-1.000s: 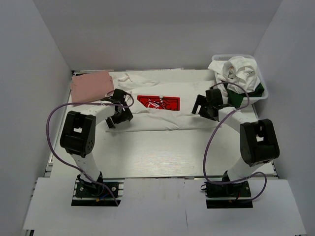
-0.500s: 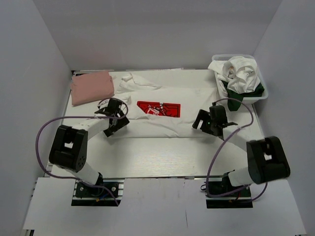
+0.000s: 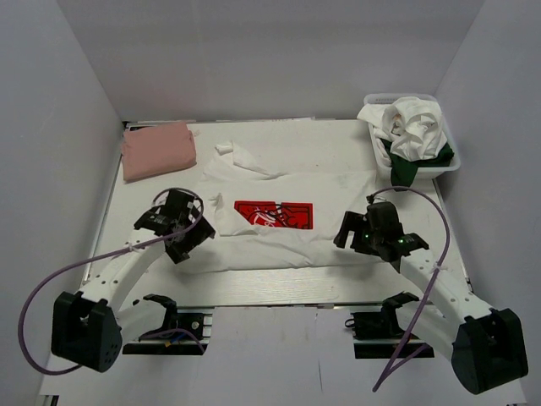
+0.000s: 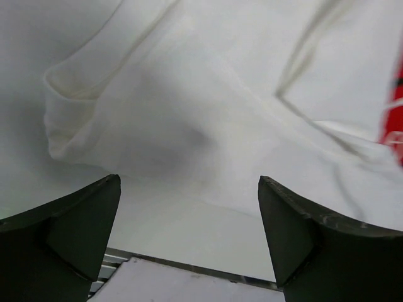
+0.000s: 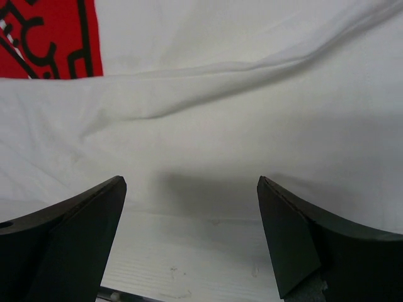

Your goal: Fold and stack the t-shirts

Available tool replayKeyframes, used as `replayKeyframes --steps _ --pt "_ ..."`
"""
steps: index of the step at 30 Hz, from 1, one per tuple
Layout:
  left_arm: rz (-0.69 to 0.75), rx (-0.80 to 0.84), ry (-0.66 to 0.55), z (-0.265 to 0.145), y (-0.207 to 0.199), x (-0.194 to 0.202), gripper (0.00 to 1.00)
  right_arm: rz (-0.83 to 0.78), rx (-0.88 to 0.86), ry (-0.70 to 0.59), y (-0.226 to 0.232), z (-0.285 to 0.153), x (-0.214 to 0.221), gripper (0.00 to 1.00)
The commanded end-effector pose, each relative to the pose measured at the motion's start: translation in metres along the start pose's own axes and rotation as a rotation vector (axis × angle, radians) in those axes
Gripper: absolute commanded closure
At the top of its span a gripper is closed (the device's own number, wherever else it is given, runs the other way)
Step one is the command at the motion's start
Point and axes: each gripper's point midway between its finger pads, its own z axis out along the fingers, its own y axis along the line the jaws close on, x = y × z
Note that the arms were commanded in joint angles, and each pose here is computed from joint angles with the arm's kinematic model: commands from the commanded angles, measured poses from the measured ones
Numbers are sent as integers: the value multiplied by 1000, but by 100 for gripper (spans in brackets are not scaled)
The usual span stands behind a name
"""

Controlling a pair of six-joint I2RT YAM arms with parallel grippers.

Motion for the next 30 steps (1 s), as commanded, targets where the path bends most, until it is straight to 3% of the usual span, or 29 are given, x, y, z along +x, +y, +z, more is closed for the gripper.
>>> replayKeyframes --steps 1,8,16,22,30 --pt "28 106 -95 -31 -25 -26 0 -49 -25 -68 13 -7 -27 10" --pt "151 293 -32 -8 -95 -32 0 -45 -15 -75 16 7 -39 10" --pt "203 252 -9 40 -132 -36 0 -42 2 -53 11 18 -35 10" --pt "223 189 18 70 -138 -32 0 -48 18 -41 7 22 -31 10" --pt "260 367 12 54 -203 -48 0 -42 29 -53 3 25 -30 10"
